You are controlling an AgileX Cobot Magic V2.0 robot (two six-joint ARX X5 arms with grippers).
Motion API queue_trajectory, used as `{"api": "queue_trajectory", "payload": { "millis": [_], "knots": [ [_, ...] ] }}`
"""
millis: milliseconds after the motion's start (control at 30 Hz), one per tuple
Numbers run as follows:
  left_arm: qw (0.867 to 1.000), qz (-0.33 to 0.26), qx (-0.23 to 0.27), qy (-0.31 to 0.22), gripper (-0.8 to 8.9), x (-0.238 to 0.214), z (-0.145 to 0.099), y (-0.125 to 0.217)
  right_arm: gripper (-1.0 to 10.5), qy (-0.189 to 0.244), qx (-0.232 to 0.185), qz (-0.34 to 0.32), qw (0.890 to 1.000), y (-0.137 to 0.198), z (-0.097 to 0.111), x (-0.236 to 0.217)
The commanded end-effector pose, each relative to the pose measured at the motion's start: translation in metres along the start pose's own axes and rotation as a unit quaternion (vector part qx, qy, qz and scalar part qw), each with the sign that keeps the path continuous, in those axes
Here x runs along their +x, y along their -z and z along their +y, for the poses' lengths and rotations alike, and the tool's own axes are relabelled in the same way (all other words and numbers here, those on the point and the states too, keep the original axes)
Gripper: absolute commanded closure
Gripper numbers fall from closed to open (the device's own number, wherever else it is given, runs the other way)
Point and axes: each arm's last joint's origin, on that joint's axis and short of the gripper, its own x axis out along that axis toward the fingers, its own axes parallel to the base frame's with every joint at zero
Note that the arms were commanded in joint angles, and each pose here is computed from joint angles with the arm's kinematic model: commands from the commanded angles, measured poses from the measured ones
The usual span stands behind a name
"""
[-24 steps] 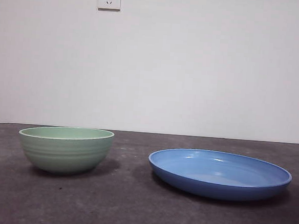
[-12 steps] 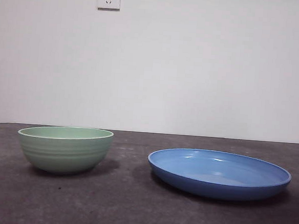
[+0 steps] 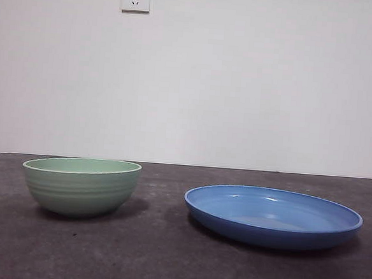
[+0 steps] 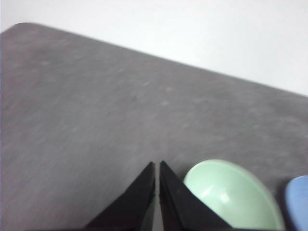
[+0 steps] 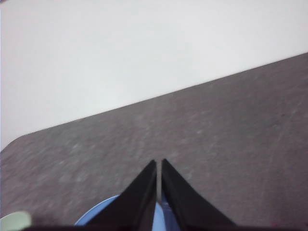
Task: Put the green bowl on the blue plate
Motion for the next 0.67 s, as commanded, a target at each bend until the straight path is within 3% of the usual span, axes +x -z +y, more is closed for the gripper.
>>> {"api": "queue_trajectory", "payload": {
  "millis": [33, 333, 533, 667],
  "knots": [
    [1.0, -0.011, -0.001, 0.023, 7.99, 0.001, -0.011, -0.027, 9.3, -0.016, 0.01, 0.028, 0.999, -0.015, 0.008, 0.0],
    [0.99, 0.055, 0.034, 0.129, 7.98, 0.009, -0.052, -0.08, 9.3, -0.116, -0.011, 0.146, 0.982, -0.042, 0.025, 0.013],
    [0.959, 0.161, 0.033, 0.233, 7.98, 0.011, -0.073, -0.098, 9.3, -0.162, -0.029, 0.205, 0.965, -0.052, 0.03, 0.023],
    [0.935, 0.229, 0.044, 0.268, 7.98, 0.017, -0.079, -0.102, 9.3, -0.178, -0.032, 0.237, 0.954, -0.055, 0.032, 0.026]
  ]
}}
